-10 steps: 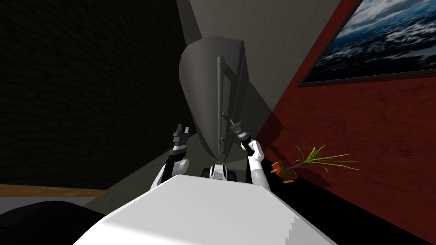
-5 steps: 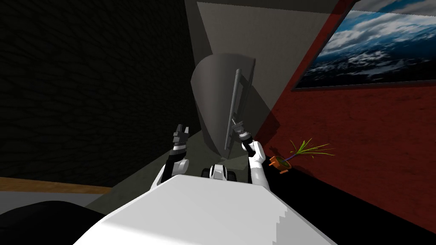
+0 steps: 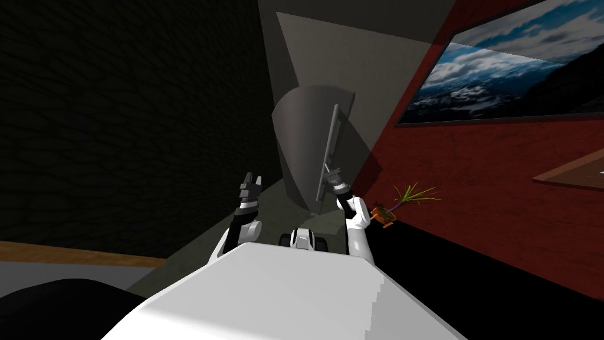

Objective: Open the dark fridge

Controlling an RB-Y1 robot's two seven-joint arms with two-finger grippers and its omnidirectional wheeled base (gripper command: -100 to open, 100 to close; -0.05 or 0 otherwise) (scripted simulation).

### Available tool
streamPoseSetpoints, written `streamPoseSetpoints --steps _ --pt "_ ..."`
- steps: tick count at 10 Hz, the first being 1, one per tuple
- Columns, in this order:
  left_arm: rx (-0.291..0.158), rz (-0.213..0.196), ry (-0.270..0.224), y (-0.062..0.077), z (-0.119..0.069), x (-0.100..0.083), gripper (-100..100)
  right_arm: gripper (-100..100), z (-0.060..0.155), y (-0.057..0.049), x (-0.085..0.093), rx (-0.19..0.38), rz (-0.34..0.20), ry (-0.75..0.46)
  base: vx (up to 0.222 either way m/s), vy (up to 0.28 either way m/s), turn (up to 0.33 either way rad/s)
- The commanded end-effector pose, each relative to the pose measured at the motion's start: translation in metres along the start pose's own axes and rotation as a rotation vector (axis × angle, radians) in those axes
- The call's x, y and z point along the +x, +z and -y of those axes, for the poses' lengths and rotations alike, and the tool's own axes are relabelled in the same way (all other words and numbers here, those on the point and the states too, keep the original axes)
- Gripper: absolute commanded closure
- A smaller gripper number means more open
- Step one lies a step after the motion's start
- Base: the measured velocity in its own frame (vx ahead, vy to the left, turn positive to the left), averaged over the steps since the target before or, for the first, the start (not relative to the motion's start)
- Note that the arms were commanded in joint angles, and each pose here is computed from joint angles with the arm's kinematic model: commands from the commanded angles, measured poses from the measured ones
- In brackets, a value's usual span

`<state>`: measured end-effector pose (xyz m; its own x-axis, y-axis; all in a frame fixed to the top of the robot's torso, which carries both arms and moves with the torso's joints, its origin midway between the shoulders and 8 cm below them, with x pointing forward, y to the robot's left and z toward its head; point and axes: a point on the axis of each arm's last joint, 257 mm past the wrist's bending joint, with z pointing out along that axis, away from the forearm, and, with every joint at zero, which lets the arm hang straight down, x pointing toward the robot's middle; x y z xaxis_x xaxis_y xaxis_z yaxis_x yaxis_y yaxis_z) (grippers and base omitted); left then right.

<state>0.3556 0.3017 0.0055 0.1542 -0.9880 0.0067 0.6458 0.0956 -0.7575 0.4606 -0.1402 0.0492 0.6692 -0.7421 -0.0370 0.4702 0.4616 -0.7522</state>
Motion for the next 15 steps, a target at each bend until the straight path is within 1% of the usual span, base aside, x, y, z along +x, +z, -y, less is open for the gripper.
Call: streamPoseSetpoints --steps 1,2,3,6,8,9,11,12,14,15 --pt "0.000 0.000 0.000 0.000 0.000 0.000 0 100 0.008 -0.003 0.012 0.011 -0.050 -0.044 -0.236 0.275 -0.125" --pt "0.000 0.000 0.000 0.000 0.000 0.000 0 100 0.006 -0.002 0.008 0.008 -0.035 -0.030 -0.117 0.126 -0.033" --pt "0.000 0.000 0.000 0.000 0.000 0.000 0 -100 0.003 -0.007 0.016 -0.022 -0.033 -0.054 -0.013 0.035 0.000" --pt "0.000 0.000 0.001 0.000 0.000 0.000 0 -100 -0.005 -0.020 0.036 -0.088 -0.043 -0.076 0.037 0.009 -0.017" --pt "0.000 0.000 0.001 0.000 0.000 0.000 0 -100 -0.013 -0.030 0.051 -0.124 -0.069 -0.071 0.055 0.024 -0.016" --pt "0.000 0.000 0.001 0.000 0.000 0.000 0 -100 -0.021 -0.041 0.066 -0.153 -0.106 -0.052 0.064 0.049 -0.033" --pt "0.000 0.000 0.001 0.000 0.000 0.000 0 -100 -0.030 -0.052 0.081 -0.175 -0.150 -0.026 0.063 0.048 -0.028" --pt "0.000 0.000 0.001 0.000 0.000 0.000 0 -100 -0.040 -0.063 0.094 -0.193 -0.196 0.005 0.083 0.054 -0.031" --pt "0.000 0.000 0.001 0.000 0.000 0.000 0 -100 -0.049 -0.075 0.106 -0.205 -0.243 0.039 0.078 0.044 -0.025" --pt "0.000 0.000 0.001 0.000 0.000 0.000 0 -100 -0.059 -0.086 0.115 -0.213 -0.290 0.074 0.074 0.037 -0.032"
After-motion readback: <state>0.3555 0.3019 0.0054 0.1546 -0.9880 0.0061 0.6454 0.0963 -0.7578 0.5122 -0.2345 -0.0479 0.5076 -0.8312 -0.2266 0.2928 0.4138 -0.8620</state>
